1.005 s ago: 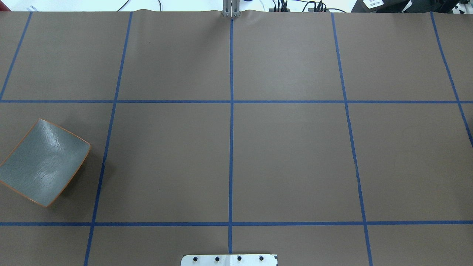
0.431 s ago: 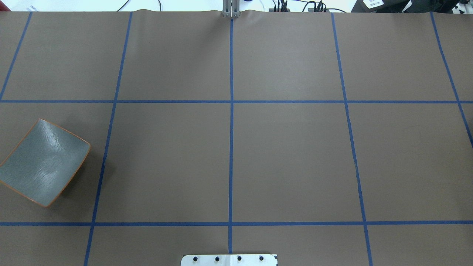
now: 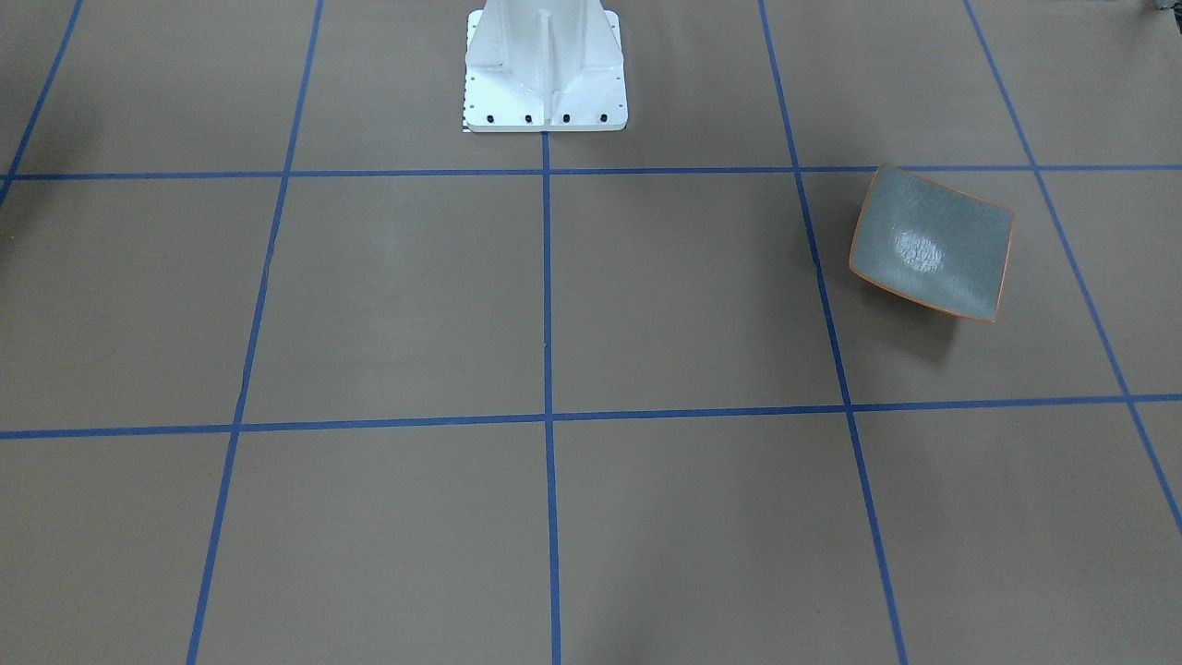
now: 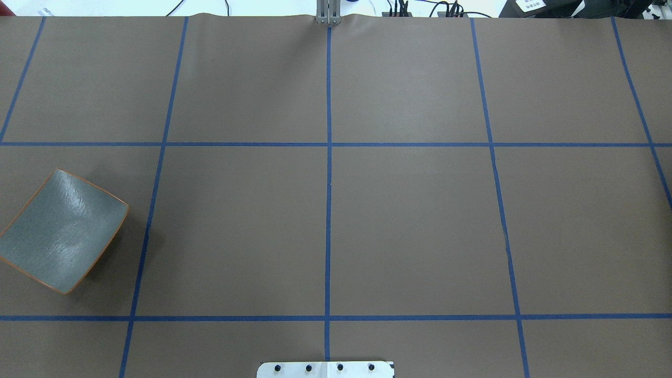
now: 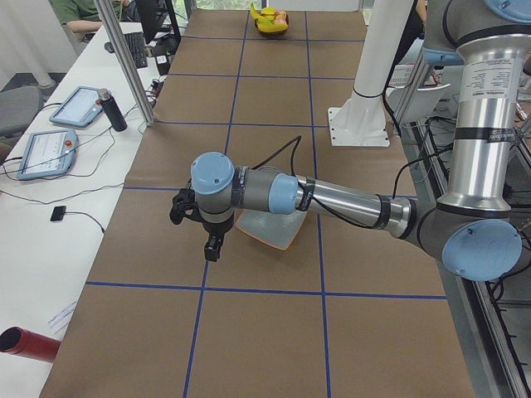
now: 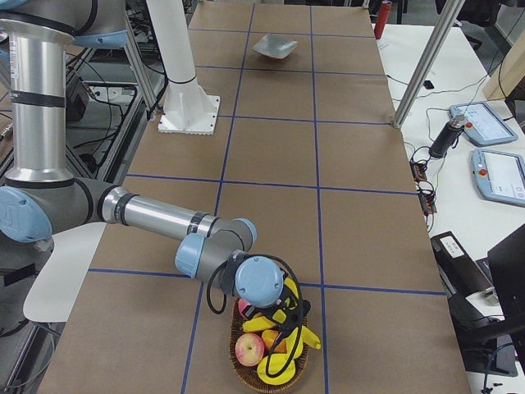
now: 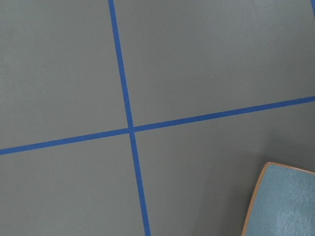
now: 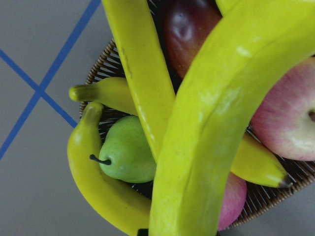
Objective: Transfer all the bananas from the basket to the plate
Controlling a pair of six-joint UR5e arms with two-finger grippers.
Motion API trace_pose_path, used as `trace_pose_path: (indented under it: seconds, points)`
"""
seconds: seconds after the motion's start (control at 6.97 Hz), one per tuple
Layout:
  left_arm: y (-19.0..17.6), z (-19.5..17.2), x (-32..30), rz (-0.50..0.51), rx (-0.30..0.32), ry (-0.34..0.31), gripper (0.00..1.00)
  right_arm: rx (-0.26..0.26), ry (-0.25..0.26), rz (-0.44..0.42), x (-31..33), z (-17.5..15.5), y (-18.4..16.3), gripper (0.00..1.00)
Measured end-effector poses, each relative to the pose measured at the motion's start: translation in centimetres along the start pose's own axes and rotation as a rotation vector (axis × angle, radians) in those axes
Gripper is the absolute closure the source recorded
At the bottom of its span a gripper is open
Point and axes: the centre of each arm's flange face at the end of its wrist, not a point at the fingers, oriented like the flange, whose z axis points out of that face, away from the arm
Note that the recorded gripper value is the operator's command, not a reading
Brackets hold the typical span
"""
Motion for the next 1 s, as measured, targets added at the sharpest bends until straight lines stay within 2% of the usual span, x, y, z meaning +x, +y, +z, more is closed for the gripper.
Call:
trace_pose_path:
  seconds: [0.14,0.29,0.72,0.86,1.0]
  points:
    - [0.0,0.4,-0.2,-0.005,-0.005,0.014,0.00,0.023,0.034,-0.134,-6.1,-0.7,1.2,1.00]
    - [0.0,0.9,-0.5,-0.009,-0.012,0.021,0.00,0.014,0.051,-0.285,-13.6,0.0,2.7,1.00]
    - [-1.7,1.8,1.2,-0.009,-0.029,0.034,0.00,-0.088,0.037,-0.657,-33.1,5.8,9.4,1.00]
    - [-3.2,2.4,3.4,-0.032,-0.036,0.053,0.00,-0.125,0.018,-0.726,-38.7,7.6,12.5,1.00]
    - [-5.1,3.0,6.6,-0.055,-0.046,0.092,0.00,-0.162,-0.004,-0.750,-44.8,9.4,16.6,1.00]
